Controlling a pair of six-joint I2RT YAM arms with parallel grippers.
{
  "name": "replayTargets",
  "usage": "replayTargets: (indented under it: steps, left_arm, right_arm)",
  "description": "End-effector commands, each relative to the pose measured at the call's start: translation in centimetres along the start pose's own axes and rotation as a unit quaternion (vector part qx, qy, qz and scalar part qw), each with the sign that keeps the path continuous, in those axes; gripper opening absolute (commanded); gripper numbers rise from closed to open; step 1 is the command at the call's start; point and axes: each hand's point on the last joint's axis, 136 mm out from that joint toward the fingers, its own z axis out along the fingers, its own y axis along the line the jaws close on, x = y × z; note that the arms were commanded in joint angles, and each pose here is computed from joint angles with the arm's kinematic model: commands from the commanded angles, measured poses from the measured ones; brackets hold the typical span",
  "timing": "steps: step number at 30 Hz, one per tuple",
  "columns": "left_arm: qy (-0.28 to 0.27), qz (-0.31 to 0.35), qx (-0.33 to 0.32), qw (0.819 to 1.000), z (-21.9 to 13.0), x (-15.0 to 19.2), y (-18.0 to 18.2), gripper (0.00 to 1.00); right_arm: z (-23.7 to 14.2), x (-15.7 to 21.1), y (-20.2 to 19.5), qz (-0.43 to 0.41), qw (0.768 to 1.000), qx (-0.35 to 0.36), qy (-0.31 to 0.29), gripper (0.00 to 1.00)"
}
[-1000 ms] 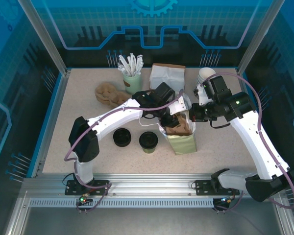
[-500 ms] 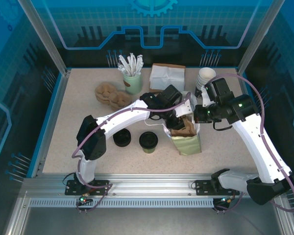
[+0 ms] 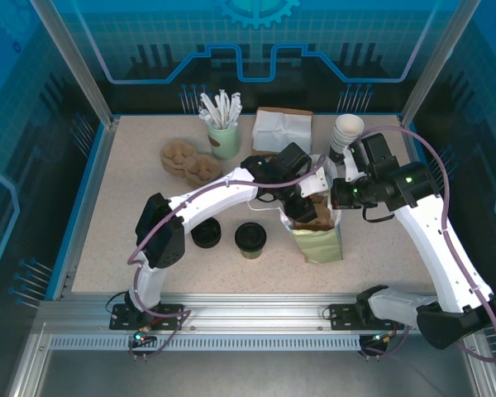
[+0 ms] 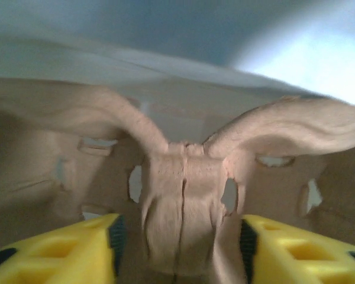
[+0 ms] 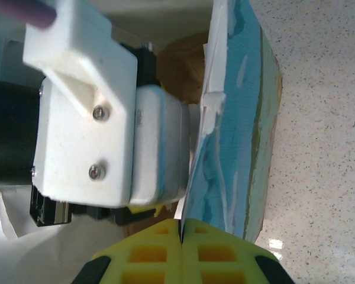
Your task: Pack the takeout coffee
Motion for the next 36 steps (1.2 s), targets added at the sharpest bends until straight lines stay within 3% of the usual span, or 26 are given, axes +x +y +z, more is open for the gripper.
replayTargets:
  steps: [1,13,28,36]
  left_arm:
    - [-0.006,0.006,0.015,1.000,-0.3,-1.0,-1.0,0.67]
    - [-0.033,0.028,-0.014,0.999,-3.1,-2.9,-1.0,0.88]
    - [-0.066,0.038,-0.044,0.996,-8.4,-5.0,-1.9,0.92]
    - [-0.116,0.017,-0.082,0.990,-12.9,-7.7,-2.0,0.92]
  right_arm:
    - [-0.4,0.2,-0.2,-0.003,1.000,-0.007,-0.007,0.00]
    - [-0.4,0.2,-0.4,0.015,1.000,-0.016,-0.008,0.00]
    - [-0.9,-0.4,-0.1,0.045,0.998,-0.038,-0.027,0.00]
    - [-0.8,-1.1,0.7,0.098,0.991,-0.081,-0.045,0.00]
